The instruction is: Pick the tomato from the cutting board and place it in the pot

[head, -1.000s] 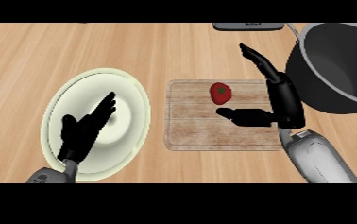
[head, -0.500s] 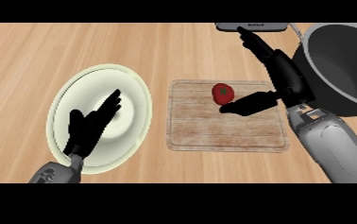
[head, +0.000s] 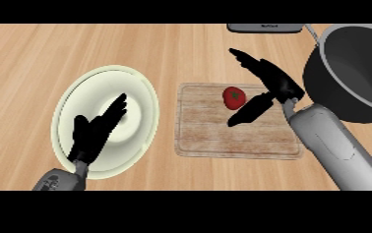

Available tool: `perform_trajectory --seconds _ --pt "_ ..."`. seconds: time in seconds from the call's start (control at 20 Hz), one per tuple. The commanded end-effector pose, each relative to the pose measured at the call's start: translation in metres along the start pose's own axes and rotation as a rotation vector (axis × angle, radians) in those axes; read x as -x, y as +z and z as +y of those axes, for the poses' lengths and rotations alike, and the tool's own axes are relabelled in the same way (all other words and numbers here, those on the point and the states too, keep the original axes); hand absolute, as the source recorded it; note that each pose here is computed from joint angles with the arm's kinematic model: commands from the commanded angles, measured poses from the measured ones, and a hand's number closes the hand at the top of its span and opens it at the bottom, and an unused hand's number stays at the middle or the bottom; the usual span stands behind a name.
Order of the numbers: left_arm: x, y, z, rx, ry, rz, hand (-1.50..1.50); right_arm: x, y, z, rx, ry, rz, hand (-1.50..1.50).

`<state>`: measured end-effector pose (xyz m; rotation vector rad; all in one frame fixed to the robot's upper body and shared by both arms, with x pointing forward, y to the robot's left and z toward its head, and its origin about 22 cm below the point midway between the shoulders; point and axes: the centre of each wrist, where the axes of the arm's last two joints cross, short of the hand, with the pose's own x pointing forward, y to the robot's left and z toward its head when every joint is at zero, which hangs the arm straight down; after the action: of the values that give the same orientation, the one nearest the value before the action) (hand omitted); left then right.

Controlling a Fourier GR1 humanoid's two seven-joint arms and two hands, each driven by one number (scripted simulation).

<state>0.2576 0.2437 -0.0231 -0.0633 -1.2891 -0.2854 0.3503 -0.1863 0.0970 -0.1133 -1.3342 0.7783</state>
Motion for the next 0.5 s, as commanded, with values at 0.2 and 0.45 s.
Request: perform_trajectory --seconds 0.2,0.45 --pt "-0.006 -0.004 -0.002 0.011 0.001 0.023 0.0 0.044 -0.022 0.017 -0.021 0.058 0.042 -1.5" --pt "-0.01 0.01 0.004 -0.017 -0.007 0.024 0.0 0.067 -0.011 -0.001 0.045 0.047 0.014 -1.5"
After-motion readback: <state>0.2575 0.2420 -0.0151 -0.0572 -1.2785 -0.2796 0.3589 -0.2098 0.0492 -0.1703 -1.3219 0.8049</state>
